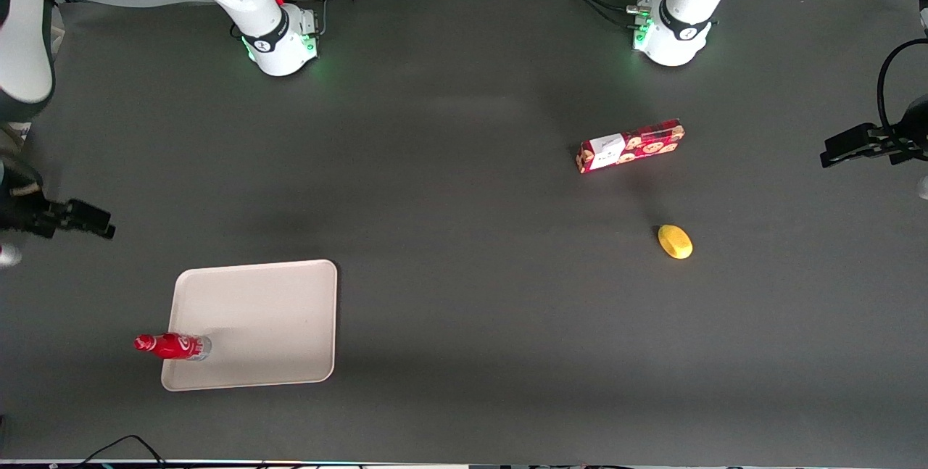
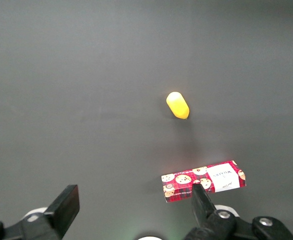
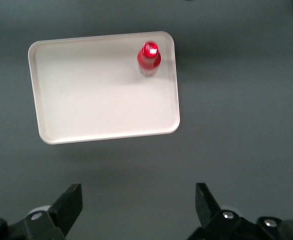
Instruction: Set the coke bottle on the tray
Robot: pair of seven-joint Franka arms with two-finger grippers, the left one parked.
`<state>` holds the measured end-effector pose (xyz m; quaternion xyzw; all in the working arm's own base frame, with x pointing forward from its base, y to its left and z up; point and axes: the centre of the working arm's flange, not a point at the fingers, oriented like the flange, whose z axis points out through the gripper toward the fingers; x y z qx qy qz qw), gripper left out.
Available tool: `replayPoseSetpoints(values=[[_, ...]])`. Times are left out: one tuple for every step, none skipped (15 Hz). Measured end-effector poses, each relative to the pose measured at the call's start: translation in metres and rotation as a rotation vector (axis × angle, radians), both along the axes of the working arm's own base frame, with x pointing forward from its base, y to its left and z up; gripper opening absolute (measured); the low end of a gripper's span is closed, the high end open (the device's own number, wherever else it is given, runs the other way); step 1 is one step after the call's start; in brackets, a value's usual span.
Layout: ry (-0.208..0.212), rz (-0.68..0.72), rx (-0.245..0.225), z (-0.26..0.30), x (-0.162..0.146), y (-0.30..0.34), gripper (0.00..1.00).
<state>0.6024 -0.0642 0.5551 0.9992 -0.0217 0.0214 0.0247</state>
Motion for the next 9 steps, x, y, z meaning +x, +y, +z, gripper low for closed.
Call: replayPoseSetpoints(values=[[0.011, 0.0, 0.005, 0.008, -0.019, 0.002, 1.0], [0.025, 0.002, 0.009, 0.016, -0.035, 0.004, 1.0], [0.041, 0.007, 0.014, 0.024, -0.051, 0.008, 1.0], [0.051, 0.014, 0.019, 0.032, -0.063, 0.013, 1.0], [0.057, 0.022, 0.023, 0.038, -0.071, 0.017, 1.0], [0.062, 0.028, 0.025, 0.043, -0.077, 0.021, 1.0], [0.067, 0.032, 0.027, 0.044, -0.081, 0.024, 1.0], [0.072, 0.034, 0.032, 0.043, -0.082, 0.026, 1.0], [0.077, 0.034, 0.04, 0.041, -0.082, 0.027, 1.0]])
